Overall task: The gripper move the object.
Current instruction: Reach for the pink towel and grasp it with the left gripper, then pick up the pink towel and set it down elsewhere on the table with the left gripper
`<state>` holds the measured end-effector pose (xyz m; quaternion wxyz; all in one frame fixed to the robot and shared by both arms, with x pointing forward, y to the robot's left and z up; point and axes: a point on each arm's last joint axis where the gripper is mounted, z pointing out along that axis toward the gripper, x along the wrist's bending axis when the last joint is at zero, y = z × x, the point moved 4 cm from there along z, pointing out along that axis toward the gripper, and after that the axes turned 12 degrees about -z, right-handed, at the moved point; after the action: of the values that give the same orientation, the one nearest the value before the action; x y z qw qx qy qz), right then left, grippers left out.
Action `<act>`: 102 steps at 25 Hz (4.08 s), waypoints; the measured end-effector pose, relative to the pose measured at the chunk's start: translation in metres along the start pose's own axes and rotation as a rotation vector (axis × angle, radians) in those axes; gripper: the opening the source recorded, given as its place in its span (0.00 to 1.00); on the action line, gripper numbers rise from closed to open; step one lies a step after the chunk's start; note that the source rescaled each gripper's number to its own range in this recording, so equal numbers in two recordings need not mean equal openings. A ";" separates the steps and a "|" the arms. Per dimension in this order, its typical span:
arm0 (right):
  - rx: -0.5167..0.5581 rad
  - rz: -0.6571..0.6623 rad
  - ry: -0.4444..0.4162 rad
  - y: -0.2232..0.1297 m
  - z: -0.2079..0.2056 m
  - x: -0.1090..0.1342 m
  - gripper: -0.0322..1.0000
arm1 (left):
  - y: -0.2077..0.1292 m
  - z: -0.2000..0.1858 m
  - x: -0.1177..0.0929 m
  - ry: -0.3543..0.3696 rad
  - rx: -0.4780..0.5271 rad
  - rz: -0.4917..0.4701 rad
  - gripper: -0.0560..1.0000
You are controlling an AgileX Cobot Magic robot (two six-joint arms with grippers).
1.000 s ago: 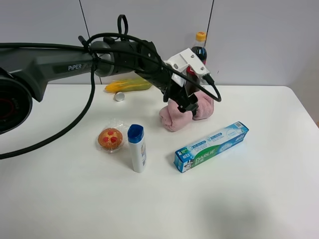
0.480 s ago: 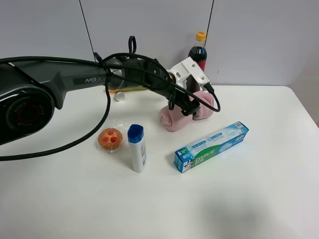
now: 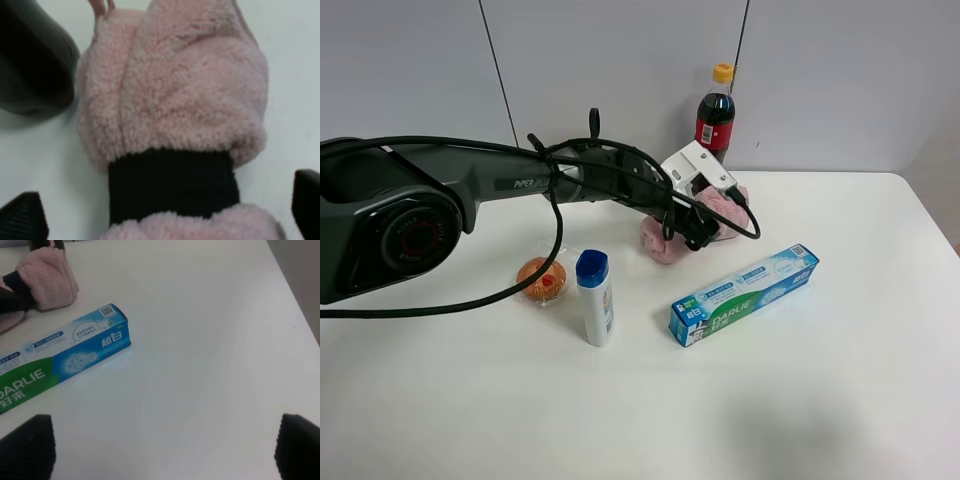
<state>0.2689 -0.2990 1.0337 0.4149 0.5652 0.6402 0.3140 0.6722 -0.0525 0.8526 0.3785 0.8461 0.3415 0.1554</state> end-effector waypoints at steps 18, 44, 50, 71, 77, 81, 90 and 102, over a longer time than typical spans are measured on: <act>0.000 0.000 0.000 0.000 0.000 0.000 1.00 | -0.026 0.022 0.001 0.009 0.032 -0.058 0.90; 0.000 0.000 0.000 0.000 0.000 0.000 1.00 | 0.080 -0.147 -0.031 -0.204 0.082 0.113 0.06; 0.000 0.000 0.000 0.000 0.000 0.000 1.00 | 0.078 -0.195 0.008 -0.089 0.205 -0.022 0.06; 0.000 0.000 0.000 0.000 0.000 0.000 1.00 | -0.038 -0.249 0.158 0.388 0.078 -0.780 0.06; 0.000 0.000 0.000 0.000 0.000 0.000 1.00 | -0.089 -0.245 0.153 0.425 0.029 -0.840 0.06; 0.000 0.000 0.000 0.000 0.000 0.000 1.00 | -0.123 -0.245 0.156 0.469 0.017 -0.879 0.06; 0.000 0.000 0.000 0.000 0.000 0.000 1.00 | -0.168 -0.249 0.154 0.523 0.013 -0.969 0.06; 0.000 0.000 0.000 0.000 0.000 0.000 1.00 | -0.203 -0.220 0.156 0.548 0.029 -0.969 0.06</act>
<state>0.2689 -0.2990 1.0337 0.4149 0.5652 0.6402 0.3140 0.5755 0.2711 0.8482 0.2925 0.5259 0.7796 0.1732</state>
